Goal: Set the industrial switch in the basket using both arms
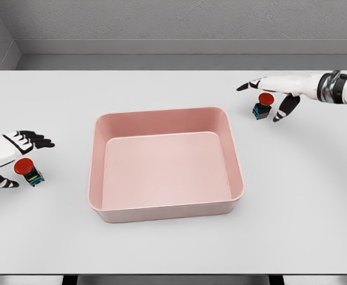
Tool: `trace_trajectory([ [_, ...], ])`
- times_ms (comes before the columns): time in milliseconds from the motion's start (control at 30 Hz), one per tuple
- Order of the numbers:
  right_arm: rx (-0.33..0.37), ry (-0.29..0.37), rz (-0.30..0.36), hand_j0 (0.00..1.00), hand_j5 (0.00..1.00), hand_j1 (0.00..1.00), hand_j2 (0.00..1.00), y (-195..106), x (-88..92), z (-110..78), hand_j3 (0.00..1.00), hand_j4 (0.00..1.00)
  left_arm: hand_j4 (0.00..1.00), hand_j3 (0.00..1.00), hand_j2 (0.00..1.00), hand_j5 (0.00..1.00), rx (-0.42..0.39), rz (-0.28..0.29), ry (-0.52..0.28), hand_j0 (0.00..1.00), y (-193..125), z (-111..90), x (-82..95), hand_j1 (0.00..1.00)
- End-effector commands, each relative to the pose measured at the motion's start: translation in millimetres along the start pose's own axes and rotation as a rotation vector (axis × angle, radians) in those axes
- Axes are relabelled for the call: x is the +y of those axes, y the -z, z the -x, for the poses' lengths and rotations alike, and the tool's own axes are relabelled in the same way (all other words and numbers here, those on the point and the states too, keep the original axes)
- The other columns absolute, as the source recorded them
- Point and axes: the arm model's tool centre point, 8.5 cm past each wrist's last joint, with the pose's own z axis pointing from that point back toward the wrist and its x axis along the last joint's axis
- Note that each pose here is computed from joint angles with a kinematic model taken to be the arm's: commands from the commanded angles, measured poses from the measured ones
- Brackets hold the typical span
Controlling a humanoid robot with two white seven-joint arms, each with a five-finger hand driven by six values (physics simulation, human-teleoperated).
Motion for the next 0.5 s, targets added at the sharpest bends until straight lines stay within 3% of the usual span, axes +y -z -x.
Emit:
trace_trajectory([
  [0, 0.013, 0.023, -0.005, 1.00, 1.00, 1.00, 1.00, 3, 4.1, 4.6, 1.00, 1.00, 1.00, 1.00, 1.00, 1.00, 0.005, -0.005, -0.010, 1.00, 3, 1, -6.1, 1.00],
  [467, 0.044, 0.041, -0.022, 1.00, 1.00, 1.00, 1.00, 16, 3.8, 9.7, 1.00, 1.00, 1.00, 1.00, 1.00, 1.00, 0.034, 0.001, -0.029, 1.00, 4, 8, -19.1, 1.00],
])
